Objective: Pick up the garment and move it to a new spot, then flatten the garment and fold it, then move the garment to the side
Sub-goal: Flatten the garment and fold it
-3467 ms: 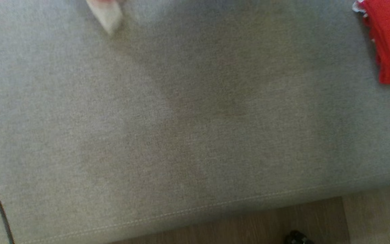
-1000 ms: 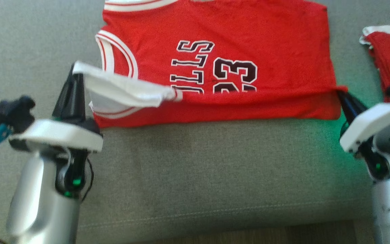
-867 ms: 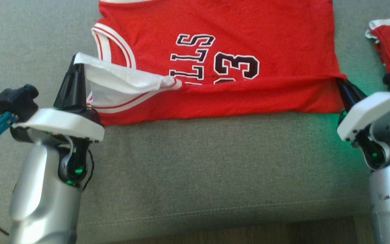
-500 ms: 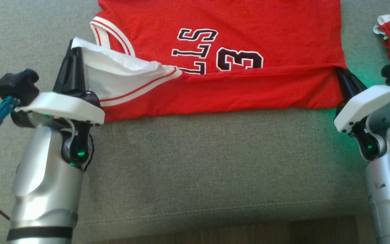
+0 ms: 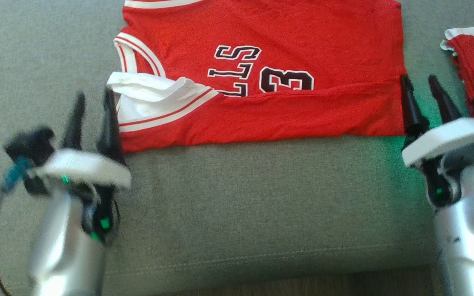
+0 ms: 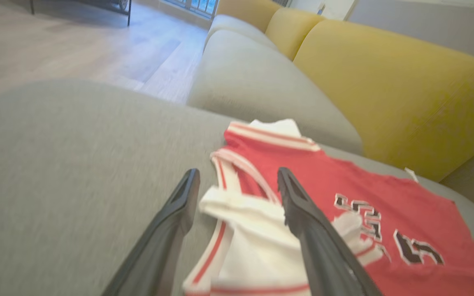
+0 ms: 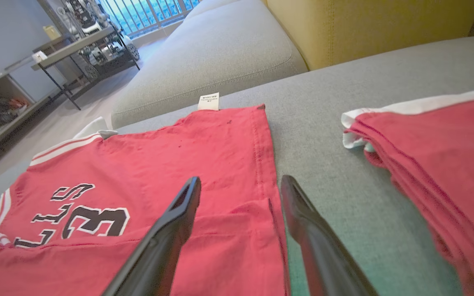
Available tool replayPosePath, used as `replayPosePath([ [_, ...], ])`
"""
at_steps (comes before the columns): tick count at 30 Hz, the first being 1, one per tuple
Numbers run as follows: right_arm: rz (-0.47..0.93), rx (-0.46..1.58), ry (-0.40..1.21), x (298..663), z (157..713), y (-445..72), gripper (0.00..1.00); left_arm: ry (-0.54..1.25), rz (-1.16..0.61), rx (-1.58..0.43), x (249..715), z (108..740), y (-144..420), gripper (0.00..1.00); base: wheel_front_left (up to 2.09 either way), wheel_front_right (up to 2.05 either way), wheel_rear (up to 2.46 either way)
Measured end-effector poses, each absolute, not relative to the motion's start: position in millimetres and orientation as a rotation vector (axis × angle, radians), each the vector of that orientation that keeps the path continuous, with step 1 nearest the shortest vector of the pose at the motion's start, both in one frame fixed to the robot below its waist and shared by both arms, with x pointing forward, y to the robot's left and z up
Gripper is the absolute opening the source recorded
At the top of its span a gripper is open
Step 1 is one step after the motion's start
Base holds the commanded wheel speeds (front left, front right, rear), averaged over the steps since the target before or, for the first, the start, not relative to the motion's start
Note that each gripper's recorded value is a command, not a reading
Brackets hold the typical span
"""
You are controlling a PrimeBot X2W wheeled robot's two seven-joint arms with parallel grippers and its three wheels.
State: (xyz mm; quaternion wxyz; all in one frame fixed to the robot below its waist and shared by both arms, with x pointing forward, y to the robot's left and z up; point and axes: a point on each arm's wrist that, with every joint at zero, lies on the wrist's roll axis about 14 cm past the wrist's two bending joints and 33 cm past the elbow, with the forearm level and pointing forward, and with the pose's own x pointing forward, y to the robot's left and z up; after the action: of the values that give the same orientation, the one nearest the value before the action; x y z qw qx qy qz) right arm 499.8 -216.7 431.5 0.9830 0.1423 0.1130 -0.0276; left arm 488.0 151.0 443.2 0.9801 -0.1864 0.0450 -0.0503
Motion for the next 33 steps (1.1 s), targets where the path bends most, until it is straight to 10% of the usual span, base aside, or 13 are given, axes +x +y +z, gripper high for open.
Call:
replayPosePath([
  [20,-0.084,0.352,0.331,446.0,410.4,-216.6,1.0,0.417,-0.025,-0.369,436.4,361.1,136.9,0.98,0.0,0.0,0.0],
  [23,-0.103,0.372,0.342,442.4,407.3,-220.1,1.0,0.415,-0.034,-0.385,434.2,365.3,133.2,0.0,0.0,0.0,0.0],
  [33,-0.133,0.417,0.479,429.5,375.3,-217.4,1.0,0.333,-0.06,-0.422,416.4,391.9,126.1,0.0,0.0,0.0,0.0],
])
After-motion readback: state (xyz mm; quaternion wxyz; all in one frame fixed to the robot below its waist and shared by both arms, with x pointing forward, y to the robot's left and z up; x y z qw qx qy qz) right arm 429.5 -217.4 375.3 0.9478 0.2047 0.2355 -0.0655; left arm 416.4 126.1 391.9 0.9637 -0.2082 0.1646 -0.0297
